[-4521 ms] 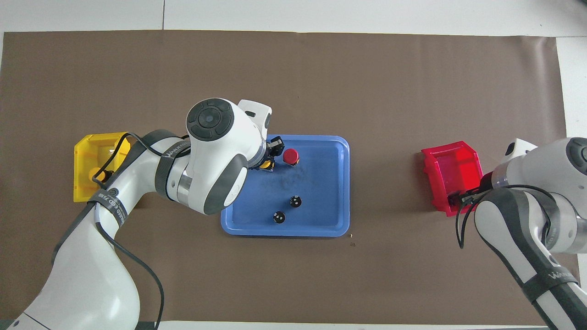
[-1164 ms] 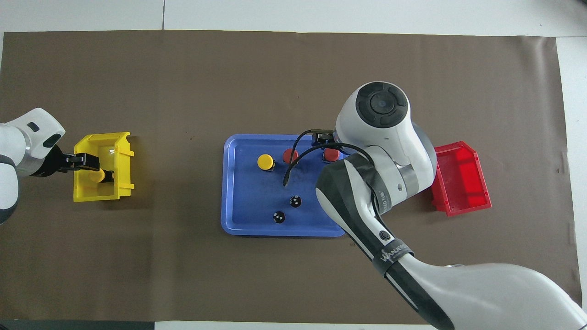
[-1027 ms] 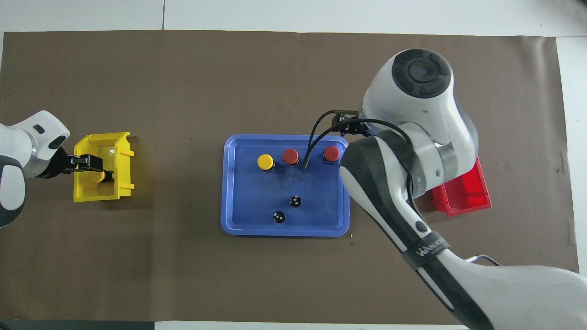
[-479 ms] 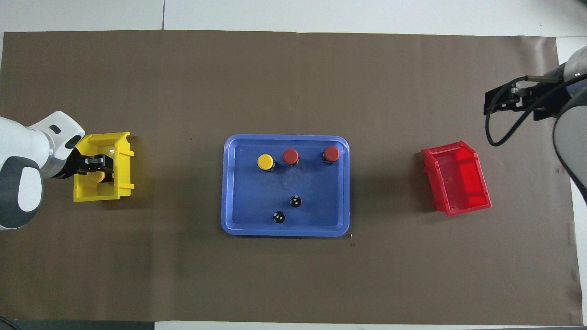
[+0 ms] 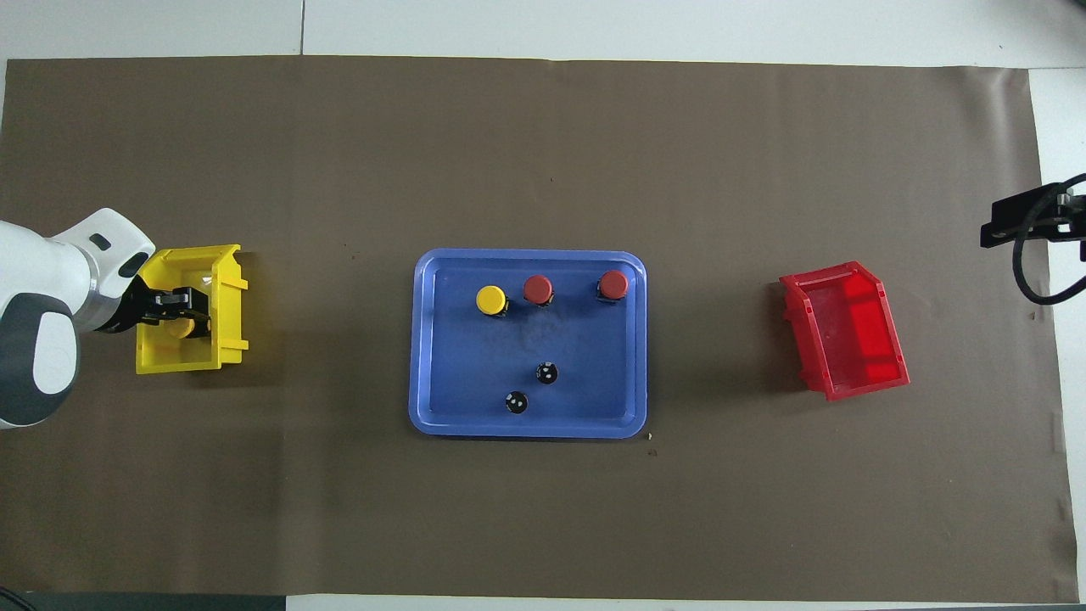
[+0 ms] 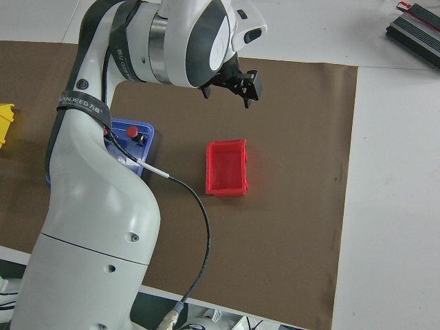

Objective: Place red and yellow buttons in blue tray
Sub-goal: 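Lift the second yellow button out of the yellow holder with the left gripper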

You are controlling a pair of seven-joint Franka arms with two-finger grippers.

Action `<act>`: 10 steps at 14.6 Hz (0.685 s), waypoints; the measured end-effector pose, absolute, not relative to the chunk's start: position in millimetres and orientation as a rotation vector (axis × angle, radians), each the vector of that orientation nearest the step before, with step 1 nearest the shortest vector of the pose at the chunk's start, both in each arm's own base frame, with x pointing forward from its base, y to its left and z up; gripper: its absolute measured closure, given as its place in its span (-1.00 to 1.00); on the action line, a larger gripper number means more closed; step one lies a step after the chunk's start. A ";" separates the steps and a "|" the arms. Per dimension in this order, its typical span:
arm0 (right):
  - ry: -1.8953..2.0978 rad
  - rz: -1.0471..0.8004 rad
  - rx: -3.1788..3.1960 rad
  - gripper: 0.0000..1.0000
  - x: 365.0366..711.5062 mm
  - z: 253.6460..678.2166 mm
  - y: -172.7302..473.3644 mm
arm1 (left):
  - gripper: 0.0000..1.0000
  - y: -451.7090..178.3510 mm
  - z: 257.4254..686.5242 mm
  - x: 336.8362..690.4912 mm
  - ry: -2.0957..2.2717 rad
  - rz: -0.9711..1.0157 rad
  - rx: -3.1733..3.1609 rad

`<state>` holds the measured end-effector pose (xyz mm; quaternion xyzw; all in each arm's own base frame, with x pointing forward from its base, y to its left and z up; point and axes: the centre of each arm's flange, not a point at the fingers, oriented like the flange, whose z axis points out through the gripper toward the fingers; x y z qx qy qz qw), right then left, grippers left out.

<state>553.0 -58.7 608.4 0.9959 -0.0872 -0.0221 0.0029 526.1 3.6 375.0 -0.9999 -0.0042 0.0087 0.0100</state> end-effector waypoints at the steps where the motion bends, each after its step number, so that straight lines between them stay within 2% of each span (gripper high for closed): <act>1: -0.288 -0.094 3.121 -1.00 550.7 606.5 -63.9 | -0.33 4.2 371.1 524.0 -0.015 0.028 -3.122; 5: -0.295 -0.143 3.121 -1.00 544.0 596.1 -71.4 | -0.32 5.9 364.5 520.2 -0.019 0.033 -3.122; 6: -0.276 -0.152 3.123 -1.00 542.2 594.0 -70.5 | -0.27 6.0 364.6 520.2 -0.020 0.032 -3.122; 8: -0.264 -0.157 3.124 -1.00 539.9 593.1 -68.8 | 0.16 6.1 364.8 520.2 -0.020 0.031 -3.122; 10: -0.260 -0.155 3.124 -1.00 538.7 594.0 -67.3 | 0.16 6.1 364.9 520.2 -0.020 0.031 -3.122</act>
